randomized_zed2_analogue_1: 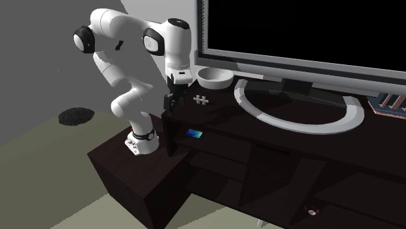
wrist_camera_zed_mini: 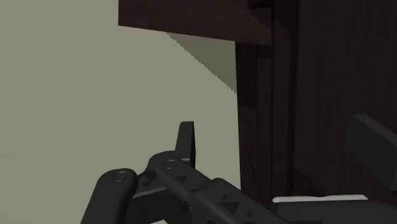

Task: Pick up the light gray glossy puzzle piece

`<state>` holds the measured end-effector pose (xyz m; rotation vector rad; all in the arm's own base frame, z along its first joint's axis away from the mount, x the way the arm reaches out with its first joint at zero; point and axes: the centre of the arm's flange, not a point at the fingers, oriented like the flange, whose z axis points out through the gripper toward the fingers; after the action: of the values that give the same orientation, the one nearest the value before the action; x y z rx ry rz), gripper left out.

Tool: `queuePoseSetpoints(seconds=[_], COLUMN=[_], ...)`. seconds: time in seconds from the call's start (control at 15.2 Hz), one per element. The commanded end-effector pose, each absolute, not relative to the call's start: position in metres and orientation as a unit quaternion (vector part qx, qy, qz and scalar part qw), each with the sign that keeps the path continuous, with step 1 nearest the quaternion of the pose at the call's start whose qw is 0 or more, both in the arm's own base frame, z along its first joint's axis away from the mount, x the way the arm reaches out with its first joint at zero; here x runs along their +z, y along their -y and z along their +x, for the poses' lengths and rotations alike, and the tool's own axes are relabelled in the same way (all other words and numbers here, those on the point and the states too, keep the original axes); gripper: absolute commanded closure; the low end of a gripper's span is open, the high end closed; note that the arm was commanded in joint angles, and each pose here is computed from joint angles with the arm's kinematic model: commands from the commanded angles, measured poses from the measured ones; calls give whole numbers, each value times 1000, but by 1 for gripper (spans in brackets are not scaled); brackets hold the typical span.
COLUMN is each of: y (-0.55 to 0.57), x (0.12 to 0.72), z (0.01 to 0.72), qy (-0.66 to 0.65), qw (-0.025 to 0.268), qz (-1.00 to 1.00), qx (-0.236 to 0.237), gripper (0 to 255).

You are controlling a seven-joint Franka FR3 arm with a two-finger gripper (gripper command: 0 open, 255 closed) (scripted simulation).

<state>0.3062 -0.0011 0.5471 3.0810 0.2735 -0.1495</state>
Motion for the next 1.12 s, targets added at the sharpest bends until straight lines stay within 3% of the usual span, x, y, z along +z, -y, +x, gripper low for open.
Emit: queuePoseSetpoints(seconds=[0.0, 1.06], y=[1, -103], x=[547, 529], z=[306, 294], qy=[-88, 507], qw=[22, -199], qz=[995, 814], qx=[-48, -203], gripper=[0, 0])
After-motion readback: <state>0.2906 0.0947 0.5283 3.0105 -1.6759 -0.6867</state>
